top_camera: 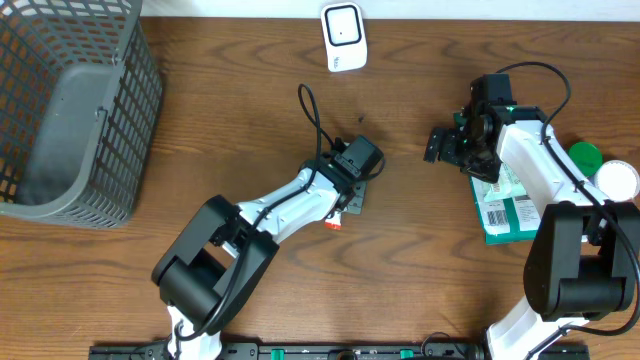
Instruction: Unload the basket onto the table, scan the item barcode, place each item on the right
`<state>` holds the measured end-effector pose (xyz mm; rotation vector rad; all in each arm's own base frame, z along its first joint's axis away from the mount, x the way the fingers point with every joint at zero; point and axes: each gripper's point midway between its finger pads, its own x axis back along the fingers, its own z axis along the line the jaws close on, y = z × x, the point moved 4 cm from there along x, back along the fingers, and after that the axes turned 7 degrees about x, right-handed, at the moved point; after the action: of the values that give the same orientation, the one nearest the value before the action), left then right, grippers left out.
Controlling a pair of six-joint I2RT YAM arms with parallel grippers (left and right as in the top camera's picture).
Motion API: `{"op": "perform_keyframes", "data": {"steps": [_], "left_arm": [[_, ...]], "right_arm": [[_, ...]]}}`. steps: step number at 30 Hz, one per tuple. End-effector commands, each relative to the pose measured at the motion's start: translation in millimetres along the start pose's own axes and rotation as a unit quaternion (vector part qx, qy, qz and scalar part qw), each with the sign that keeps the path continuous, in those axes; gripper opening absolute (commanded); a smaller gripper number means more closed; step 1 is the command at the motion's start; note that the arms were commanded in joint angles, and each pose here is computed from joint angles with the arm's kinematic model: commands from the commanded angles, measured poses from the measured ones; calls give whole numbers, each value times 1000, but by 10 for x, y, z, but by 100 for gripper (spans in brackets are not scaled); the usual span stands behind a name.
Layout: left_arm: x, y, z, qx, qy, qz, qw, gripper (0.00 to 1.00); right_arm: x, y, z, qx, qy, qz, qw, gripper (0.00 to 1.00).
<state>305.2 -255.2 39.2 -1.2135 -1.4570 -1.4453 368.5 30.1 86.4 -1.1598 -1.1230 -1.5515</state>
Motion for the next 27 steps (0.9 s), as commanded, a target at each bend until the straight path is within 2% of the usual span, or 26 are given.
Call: {"op": "perform_keyframes", "data": {"steps": [1,7,10,15,22,27], "left_arm": [[203,-18,-8,-14,-17,-4,1000,7],[283,-41,-86,-79,-47,3,996,7],[346,-31,-124,-157,-63,-4,986,7],[532,43,-153,-219,-73,-34,972,7],[753,204,-161,-185,-90,-75,976,7],[881,253,-199,-183,-110,-92,973,7]], "right_arm": [[-6,-8,-45,4,-4,1,1000,99],[-6,-19,-6,4,10,5,1000,99],[2,-44,109,22,54,14,998,99],[33,-74,279,42,120,24,992,99],[184,-228,706,50,287,63,955,99],[278,-283,978,79,394,59,914,89]]}}
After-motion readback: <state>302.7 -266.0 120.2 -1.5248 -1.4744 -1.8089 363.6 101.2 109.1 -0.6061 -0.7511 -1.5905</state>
